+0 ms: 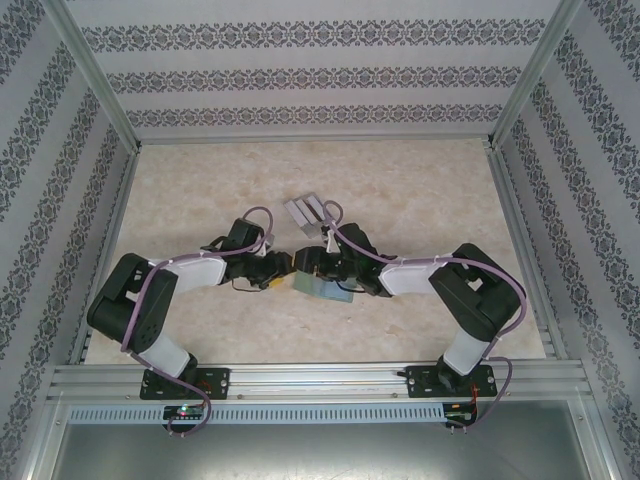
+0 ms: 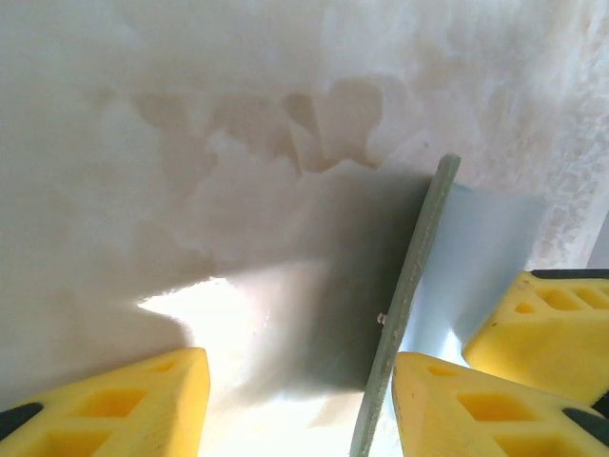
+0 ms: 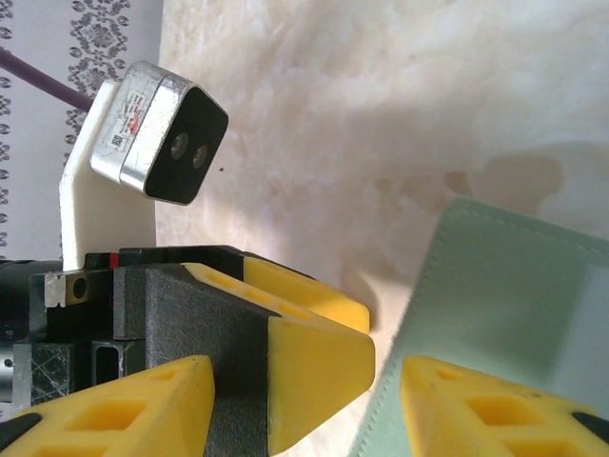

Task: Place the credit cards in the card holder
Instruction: Flip over the card slot in the card holder.

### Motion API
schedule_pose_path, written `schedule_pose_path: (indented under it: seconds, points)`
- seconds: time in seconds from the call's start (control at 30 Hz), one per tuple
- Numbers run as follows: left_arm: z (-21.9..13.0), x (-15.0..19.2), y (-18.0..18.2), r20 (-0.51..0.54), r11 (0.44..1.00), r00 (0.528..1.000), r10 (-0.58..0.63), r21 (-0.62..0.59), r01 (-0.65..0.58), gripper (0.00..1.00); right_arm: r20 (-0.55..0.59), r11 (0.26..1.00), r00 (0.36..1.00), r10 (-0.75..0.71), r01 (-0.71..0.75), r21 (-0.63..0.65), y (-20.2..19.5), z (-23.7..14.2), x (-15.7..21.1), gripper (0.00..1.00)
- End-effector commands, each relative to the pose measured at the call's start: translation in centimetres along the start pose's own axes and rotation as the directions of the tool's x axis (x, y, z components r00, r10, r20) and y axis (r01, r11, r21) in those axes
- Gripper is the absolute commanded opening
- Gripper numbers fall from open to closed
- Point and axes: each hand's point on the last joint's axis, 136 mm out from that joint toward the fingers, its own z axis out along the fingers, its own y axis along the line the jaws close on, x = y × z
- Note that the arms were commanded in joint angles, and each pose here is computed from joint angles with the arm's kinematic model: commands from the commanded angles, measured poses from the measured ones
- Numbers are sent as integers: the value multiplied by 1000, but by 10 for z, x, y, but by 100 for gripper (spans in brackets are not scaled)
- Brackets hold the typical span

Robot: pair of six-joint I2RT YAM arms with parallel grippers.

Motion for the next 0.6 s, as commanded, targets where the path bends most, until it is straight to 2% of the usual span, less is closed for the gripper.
schedule_pose_path:
  seconds: [0.0, 0.3, 0.47, 0.57]
  points:
    - [-13, -12, -5, 45, 999, 999, -7, 37, 5, 53, -34, 997, 999, -32, 30, -74, 24, 6, 3, 56]
    - [-48, -29, 18, 145, 998, 989, -36, -48, 44, 54, 11, 990, 997, -77, 78, -119, 50, -8, -13, 60]
    - [-71, -39, 25, 198, 995, 980, -31, -88, 49, 54, 114, 993, 991, -69, 79, -84, 46, -54, -43, 61]
    - [-75, -41, 25, 208, 993, 978, -1, -115, 26, 55, 159, 996, 984, -81, 87, -32, 32, -83, -46, 63]
